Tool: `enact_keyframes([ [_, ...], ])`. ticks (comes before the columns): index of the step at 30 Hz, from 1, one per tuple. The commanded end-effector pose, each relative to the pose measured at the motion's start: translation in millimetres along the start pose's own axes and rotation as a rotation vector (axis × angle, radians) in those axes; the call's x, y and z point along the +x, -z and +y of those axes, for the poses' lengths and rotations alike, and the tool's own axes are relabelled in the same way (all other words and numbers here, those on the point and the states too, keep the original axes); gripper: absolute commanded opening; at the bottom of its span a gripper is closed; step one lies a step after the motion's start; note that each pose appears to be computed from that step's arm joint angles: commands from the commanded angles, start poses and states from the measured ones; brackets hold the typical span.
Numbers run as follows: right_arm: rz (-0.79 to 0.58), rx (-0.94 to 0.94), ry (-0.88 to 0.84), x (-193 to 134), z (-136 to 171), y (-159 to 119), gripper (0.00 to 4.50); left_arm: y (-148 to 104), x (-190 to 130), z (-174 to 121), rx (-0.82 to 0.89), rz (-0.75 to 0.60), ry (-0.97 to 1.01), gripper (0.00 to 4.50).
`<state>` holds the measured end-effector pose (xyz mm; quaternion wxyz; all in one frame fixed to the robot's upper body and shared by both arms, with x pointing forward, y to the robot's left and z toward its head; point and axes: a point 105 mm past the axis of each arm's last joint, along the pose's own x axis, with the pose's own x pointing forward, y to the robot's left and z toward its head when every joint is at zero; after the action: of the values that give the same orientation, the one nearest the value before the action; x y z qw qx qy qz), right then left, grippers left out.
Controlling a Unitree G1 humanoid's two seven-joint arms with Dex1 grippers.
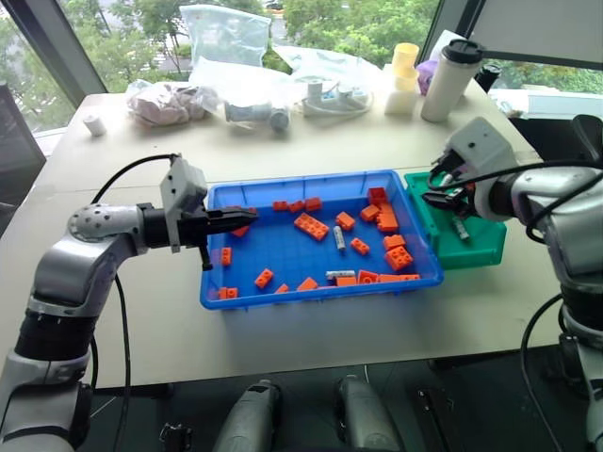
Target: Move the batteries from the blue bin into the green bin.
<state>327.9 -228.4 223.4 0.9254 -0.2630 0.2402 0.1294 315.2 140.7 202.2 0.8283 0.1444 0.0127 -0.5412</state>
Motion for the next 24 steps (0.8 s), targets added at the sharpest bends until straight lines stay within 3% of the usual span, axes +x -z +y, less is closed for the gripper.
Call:
enact_keyframes([
  [1, -0.024, -0.002, 0.025, -5, -4, 3, 2.18, -9, 3, 2, 0.051, -0.018, 0.017, 0.0],
  [3, -0.012, -0.001, 0.041, -4, -7, 9, 2.18, -10, 5, 2, 0.052, -0.023, 0.023, 0.0],
  [4, -0.008, 0.002, 0.054, -4, -10, 10, 3.23, -10, 6, 2, 0.052, -0.024, 0.027, 0.0],
  [6, -0.012, 0.014, 0.068, -4, -13, 11, 4.19, -9, 7, 1, 0.051, -0.025, 0.029, 0.0],
  [7, -0.018, 0.016, 0.069, -5, -14, 10, 4.42, -9, 7, 1, 0.051, -0.025, 0.029, 0.0],
  [12, -0.081, -0.016, 0.063, -12, -16, -9, 4.42, -9, 6, 1, 0.051, -0.025, 0.027, 0.0],
  [16, -0.229, 0.058, -0.177, -6, 39, -59, 4.42, -9, 5, 0, 0.052, -0.027, 0.015, 0.0],
  [24, -0.153, 0.116, -0.394, 34, 122, -59, 4.42, -9, 3, -1, 0.048, -0.029, 0.0, 0.0],
])
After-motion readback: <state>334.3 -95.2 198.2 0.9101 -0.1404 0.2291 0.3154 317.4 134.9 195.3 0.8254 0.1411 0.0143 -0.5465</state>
